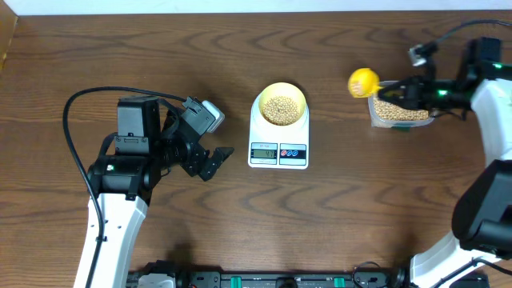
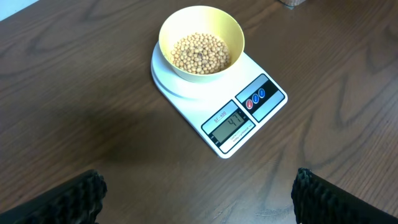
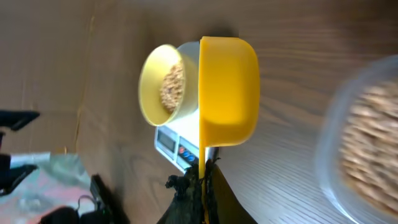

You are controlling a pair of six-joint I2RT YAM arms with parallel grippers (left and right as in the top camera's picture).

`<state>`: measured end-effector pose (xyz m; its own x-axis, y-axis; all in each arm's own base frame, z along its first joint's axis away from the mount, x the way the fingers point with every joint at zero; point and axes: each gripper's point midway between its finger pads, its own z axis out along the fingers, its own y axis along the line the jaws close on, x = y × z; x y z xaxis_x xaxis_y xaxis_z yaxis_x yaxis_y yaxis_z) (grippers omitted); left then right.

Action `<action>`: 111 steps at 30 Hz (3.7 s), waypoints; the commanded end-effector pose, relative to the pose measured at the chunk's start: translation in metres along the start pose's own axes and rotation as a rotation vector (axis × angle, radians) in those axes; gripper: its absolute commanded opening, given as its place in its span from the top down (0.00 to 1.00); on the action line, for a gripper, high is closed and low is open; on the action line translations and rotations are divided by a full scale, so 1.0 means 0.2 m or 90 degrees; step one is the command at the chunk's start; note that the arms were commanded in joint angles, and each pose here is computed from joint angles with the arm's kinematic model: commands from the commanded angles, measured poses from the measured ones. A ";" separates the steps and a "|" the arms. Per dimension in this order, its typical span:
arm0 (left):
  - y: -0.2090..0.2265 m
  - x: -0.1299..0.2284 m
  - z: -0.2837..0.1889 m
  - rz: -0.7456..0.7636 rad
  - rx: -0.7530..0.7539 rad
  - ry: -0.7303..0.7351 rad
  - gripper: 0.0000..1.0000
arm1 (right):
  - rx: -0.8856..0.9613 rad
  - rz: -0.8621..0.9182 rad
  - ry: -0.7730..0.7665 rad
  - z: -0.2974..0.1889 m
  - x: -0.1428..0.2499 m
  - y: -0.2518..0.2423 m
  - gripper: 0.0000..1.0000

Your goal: Scoop item into bowl and weigh 50g on scale

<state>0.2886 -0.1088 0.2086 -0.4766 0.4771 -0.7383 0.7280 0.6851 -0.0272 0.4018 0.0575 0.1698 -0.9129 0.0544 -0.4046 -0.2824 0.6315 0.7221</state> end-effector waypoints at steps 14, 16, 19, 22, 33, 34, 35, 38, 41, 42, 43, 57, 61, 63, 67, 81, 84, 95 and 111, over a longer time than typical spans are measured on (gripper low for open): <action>0.01 -0.02 -0.01 0.008 -0.007 -0.004 0.02 | 0.038 -0.082 0.072 0.41 -0.01 0.29 0.99; 0.01 -0.02 -0.01 0.008 -0.007 -0.004 0.02 | 0.058 -0.104 0.080 0.44 0.00 0.30 0.99; 0.01 -0.02 -0.01 0.008 -0.007 -0.004 0.02 | 0.090 -0.144 0.090 0.48 0.01 0.31 0.99; 0.01 -0.02 -0.01 0.008 -0.006 -0.004 0.02 | 0.116 -0.187 0.097 0.52 0.01 0.33 0.99; 0.01 -0.02 -0.01 0.008 -0.006 -0.004 0.02 | 0.189 -0.320 0.109 0.60 -0.01 0.40 0.99; 0.01 -0.02 -0.01 0.008 -0.006 -0.004 0.02 | 0.186 -0.332 0.112 0.61 0.00 0.41 0.99; 0.01 -0.02 -0.01 0.008 -0.007 -0.004 0.02 | 0.183 -0.340 0.115 0.62 0.00 0.42 0.99; 0.01 -0.02 -0.01 0.008 -0.007 -0.004 0.02 | 0.185 -0.355 0.121 0.64 0.02 0.44 0.99; 0.01 -0.02 -0.01 0.008 -0.007 -0.004 0.02 | 0.190 -0.383 0.129 0.66 0.03 0.46 0.99; 0.01 -0.02 -0.01 0.008 -0.007 -0.004 0.02 | 0.192 -0.393 0.132 0.67 0.04 0.47 0.99; 0.01 -0.02 -0.01 0.008 -0.007 -0.004 0.02 | 0.198 -0.398 0.133 0.67 0.04 0.47 0.99; 0.01 -0.02 -0.01 0.008 -0.007 -0.004 0.02 | 0.203 -0.484 0.156 0.72 0.08 0.51 0.99; 0.01 -0.02 -0.01 0.008 -0.007 -0.004 0.02 | 0.205 -0.506 0.154 0.72 0.07 0.51 0.99; 0.01 -0.02 -0.01 0.008 -0.006 -0.004 0.02 | 0.204 -0.508 0.151 0.72 0.06 0.51 0.99; 0.01 -0.02 -0.01 0.008 -0.007 -0.004 0.02 | 0.202 -0.522 0.153 0.73 0.06 0.52 0.99; 0.01 -0.02 -0.01 0.008 -0.007 -0.004 0.02 | 0.147 -0.434 0.144 0.69 0.07 0.52 0.99; 0.01 -0.02 -0.01 0.008 -0.007 -0.004 0.02 | 0.112 -0.406 0.141 0.65 0.07 0.52 0.99; 0.01 -0.02 -0.01 0.008 -0.007 -0.004 0.02 | 0.031 -0.339 0.106 0.56 0.02 0.52 0.99; 0.01 -0.02 -0.01 0.008 -0.007 -0.004 0.02 | 0.017 -0.335 0.098 0.54 0.00 0.53 0.99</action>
<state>0.2886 -0.1088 0.2086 -0.4766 0.4771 -0.7383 0.7280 0.6851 -0.0272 0.4003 0.2032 0.1774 -0.6899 -0.4000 -0.6034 -0.7000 0.5809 0.4153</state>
